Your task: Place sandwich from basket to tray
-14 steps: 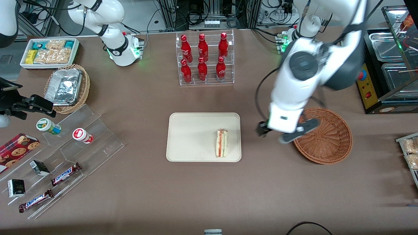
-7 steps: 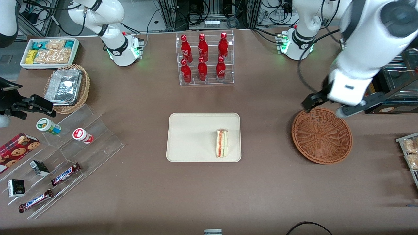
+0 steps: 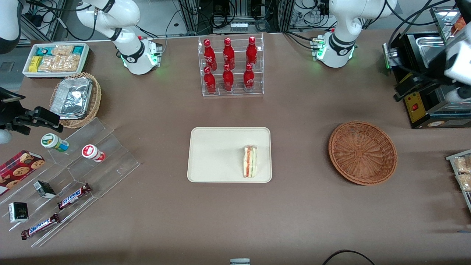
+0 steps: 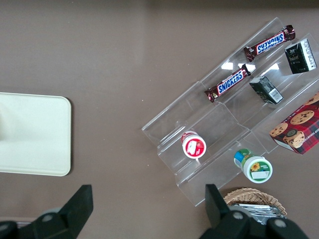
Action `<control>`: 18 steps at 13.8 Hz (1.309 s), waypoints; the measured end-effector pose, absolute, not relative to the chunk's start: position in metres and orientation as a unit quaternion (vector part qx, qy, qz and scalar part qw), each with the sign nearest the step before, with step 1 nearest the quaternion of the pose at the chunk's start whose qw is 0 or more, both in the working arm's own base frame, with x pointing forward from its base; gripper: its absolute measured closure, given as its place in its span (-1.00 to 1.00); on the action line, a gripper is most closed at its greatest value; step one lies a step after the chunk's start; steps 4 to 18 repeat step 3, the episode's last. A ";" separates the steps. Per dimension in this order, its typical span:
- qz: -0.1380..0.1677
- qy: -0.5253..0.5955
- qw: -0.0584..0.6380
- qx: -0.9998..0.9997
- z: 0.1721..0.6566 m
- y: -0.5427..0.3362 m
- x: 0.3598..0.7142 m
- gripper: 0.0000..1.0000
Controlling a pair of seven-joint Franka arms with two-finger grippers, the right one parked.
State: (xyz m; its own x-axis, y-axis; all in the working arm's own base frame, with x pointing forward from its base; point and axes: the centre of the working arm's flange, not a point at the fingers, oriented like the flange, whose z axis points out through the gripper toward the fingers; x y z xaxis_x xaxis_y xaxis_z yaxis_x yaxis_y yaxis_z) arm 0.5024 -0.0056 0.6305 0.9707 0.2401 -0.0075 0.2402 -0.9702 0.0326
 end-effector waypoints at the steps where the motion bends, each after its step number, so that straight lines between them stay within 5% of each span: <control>1: 0.000 0.114 0.015 0.993 0.633 -0.004 0.501 -1.00; 18: -0.001 0.093 0.006 0.996 0.630 -0.018 0.502 -1.00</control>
